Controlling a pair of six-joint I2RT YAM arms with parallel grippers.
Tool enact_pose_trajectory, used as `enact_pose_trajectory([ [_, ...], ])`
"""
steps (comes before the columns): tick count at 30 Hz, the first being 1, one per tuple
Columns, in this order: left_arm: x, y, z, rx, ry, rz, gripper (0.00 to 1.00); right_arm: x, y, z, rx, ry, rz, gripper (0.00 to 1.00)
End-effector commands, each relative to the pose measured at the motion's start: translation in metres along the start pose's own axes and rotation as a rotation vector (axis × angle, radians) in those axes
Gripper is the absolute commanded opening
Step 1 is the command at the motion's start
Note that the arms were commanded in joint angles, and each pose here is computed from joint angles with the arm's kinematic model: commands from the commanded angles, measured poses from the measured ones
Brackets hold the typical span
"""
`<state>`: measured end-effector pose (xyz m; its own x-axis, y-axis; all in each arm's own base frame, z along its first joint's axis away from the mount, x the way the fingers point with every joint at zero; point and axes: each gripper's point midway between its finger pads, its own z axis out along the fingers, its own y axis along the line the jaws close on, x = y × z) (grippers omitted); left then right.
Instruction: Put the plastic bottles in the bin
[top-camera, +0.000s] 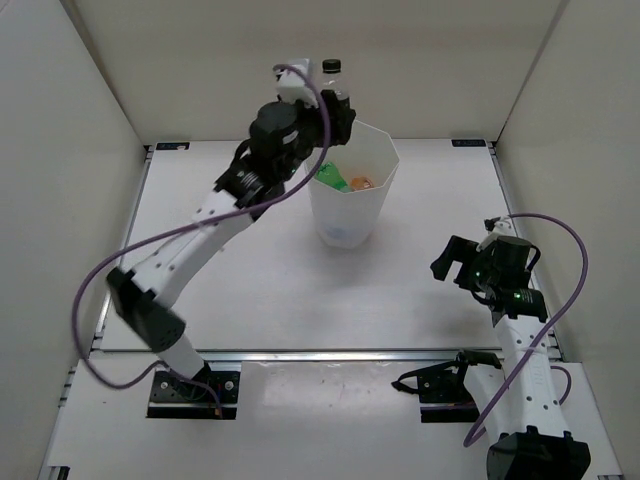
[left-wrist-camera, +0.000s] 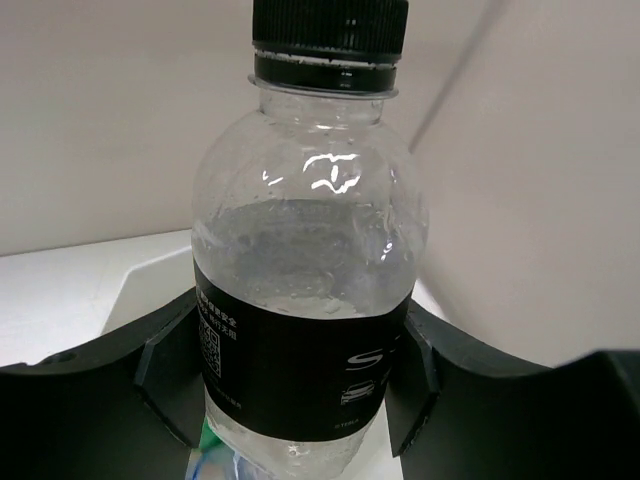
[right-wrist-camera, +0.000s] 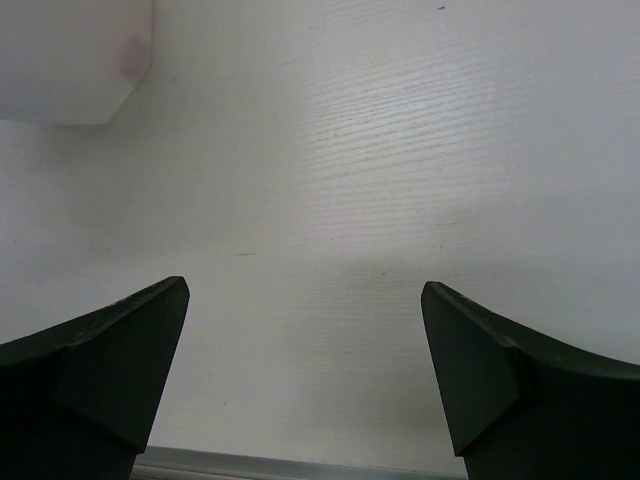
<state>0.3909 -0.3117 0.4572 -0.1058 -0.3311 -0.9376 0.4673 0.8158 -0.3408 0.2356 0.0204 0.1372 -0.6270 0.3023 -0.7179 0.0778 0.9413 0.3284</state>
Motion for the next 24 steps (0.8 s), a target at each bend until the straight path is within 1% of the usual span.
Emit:
enact_pose_trajectory([
  [1,0.035,0.032,0.047,-0.119,0.073,0.009,0.5,-0.024,-0.001,-0.005,0.02,-0.072,-0.046,1.0],
  [2,0.049,0.034,0.05,-0.139,0.105,0.024,0.53,-0.025,-0.001,-0.005,0.021,-0.069,-0.044,0.99],
  [4,0.06,0.045,0.045,-0.197,0.128,0.038,0.57,-0.024,-0.005,-0.005,0.036,-0.066,-0.043,0.99],
  [5,0.056,0.042,0.039,-0.189,0.116,0.025,0.58,-0.025,-0.007,-0.005,0.044,-0.066,-0.041,0.99],
  [6,0.056,0.043,0.031,-0.182,0.108,0.011,0.66,-0.024,-0.008,-0.004,0.052,-0.065,-0.027,0.99],
  [7,0.071,0.047,0.029,-0.171,0.12,0.006,0.86,-0.027,-0.01,-0.004,0.065,-0.072,-0.03,1.0],
  [8,0.063,0.048,0.022,-0.164,0.105,-0.021,0.96,-0.027,-0.011,-0.004,0.07,-0.073,-0.025,0.99],
  [9,0.064,0.047,0.019,-0.152,0.121,-0.019,0.99,-0.028,-0.012,-0.003,0.076,-0.074,-0.023,0.99],
  [11,0.05,0.039,0.015,-0.142,0.119,0.0,0.99,-0.035,-0.01,-0.004,0.069,-0.072,-0.038,0.99],
  [12,0.047,0.042,0.01,-0.16,0.126,0.031,0.99,-0.039,-0.007,-0.004,0.06,-0.072,-0.045,0.99],
  [13,0.041,0.034,0.005,-0.15,0.122,0.04,0.99,-0.037,-0.007,-0.001,0.06,-0.047,-0.052,1.0],
  [16,0.014,0.021,-0.021,-0.133,0.092,0.054,0.99,-0.04,-0.004,0.002,0.084,-0.009,-0.069,0.99],
  [17,0.016,0.021,-0.028,-0.135,0.111,0.055,0.99,-0.037,-0.007,0.004,0.096,0.019,-0.075,0.99],
  [18,0.005,0.021,-0.039,-0.129,0.1,0.045,0.99,-0.038,-0.008,0.003,0.104,0.03,-0.067,1.0],
  [19,0.003,0.025,-0.05,-0.14,0.11,0.031,0.99,-0.038,-0.005,0.005,0.082,0.051,-0.069,0.99],
  [20,0.014,0.04,-0.058,-0.178,0.155,0.032,0.99,-0.034,-0.005,0.007,0.068,0.078,-0.057,0.99],
  [22,0.02,0.068,-0.092,-0.264,0.188,-0.016,0.99,-0.03,-0.001,0.008,0.038,0.112,-0.037,1.0],
  [23,0.048,0.1,-0.104,-0.358,0.261,-0.009,0.99,-0.028,-0.003,0.009,0.046,0.132,-0.015,0.99],
  [24,0.071,0.128,-0.124,-0.436,0.303,-0.035,0.99,-0.027,-0.002,0.008,0.051,0.137,-0.014,0.99],
])
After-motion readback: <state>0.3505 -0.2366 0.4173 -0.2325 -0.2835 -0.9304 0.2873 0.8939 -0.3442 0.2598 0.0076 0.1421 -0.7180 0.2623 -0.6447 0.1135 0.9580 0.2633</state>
